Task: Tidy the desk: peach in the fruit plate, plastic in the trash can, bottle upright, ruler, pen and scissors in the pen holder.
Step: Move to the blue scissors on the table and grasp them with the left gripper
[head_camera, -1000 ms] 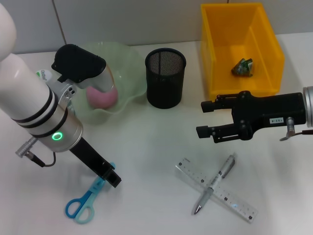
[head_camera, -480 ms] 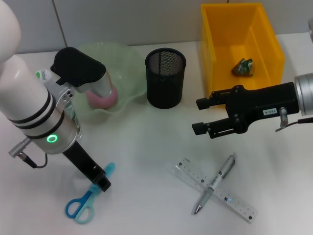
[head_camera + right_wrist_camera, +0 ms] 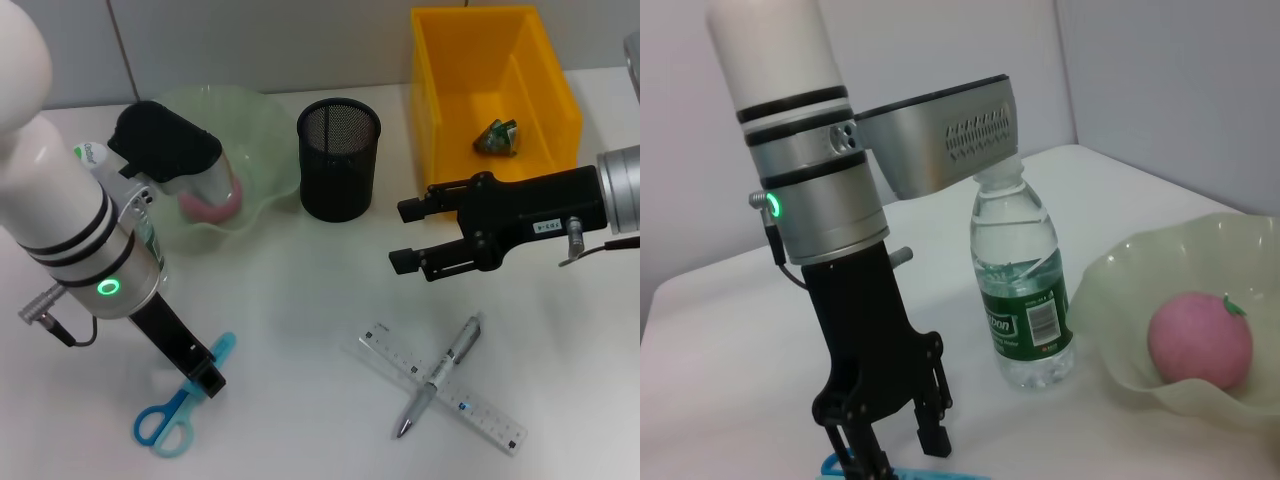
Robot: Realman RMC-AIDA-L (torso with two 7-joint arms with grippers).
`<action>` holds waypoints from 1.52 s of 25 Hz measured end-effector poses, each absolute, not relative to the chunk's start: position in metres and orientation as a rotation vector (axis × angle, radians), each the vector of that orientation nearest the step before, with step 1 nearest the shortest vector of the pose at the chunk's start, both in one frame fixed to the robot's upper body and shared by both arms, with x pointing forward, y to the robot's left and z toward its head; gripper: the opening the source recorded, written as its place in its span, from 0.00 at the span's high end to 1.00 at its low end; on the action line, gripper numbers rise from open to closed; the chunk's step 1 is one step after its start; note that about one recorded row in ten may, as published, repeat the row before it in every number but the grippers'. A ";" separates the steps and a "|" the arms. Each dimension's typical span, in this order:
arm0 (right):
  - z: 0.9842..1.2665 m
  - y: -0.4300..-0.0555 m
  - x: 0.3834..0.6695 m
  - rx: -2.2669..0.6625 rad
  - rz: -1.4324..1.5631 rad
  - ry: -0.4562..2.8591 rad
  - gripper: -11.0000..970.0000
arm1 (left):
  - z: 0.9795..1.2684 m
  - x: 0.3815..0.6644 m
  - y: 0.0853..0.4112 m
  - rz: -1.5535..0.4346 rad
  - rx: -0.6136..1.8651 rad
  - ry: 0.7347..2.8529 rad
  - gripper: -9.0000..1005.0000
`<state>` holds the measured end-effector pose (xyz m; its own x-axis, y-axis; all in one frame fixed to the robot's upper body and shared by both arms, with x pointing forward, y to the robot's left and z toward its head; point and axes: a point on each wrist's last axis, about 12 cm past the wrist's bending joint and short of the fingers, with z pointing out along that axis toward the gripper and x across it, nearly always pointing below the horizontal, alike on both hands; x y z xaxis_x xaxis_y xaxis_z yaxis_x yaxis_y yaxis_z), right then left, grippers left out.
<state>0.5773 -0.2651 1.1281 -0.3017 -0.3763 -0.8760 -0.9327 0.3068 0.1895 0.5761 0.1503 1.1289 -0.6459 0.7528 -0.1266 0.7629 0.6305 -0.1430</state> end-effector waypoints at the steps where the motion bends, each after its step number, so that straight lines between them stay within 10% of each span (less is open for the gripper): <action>1: 1.128 -0.265 0.577 -1.170 0.949 1.834 0.21 | 1.129 0.576 0.149 -0.282 1.302 2.784 0.46; 33: 1.121 -0.263 0.576 -1.184 0.937 1.842 0.21 | 1.121 0.573 0.140 -0.237 1.356 2.744 0.47; 38: 1.122 -0.263 0.576 -1.188 0.939 1.840 0.20 | 1.125 0.573 0.139 -0.227 1.362 2.745 0.68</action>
<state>0.5758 -0.2629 1.1225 -0.2967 -0.3933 -0.8702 -0.9355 0.3030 0.1820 0.5731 0.1385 1.1248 -0.6053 0.7858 -0.1269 0.7960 0.5968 -0.1011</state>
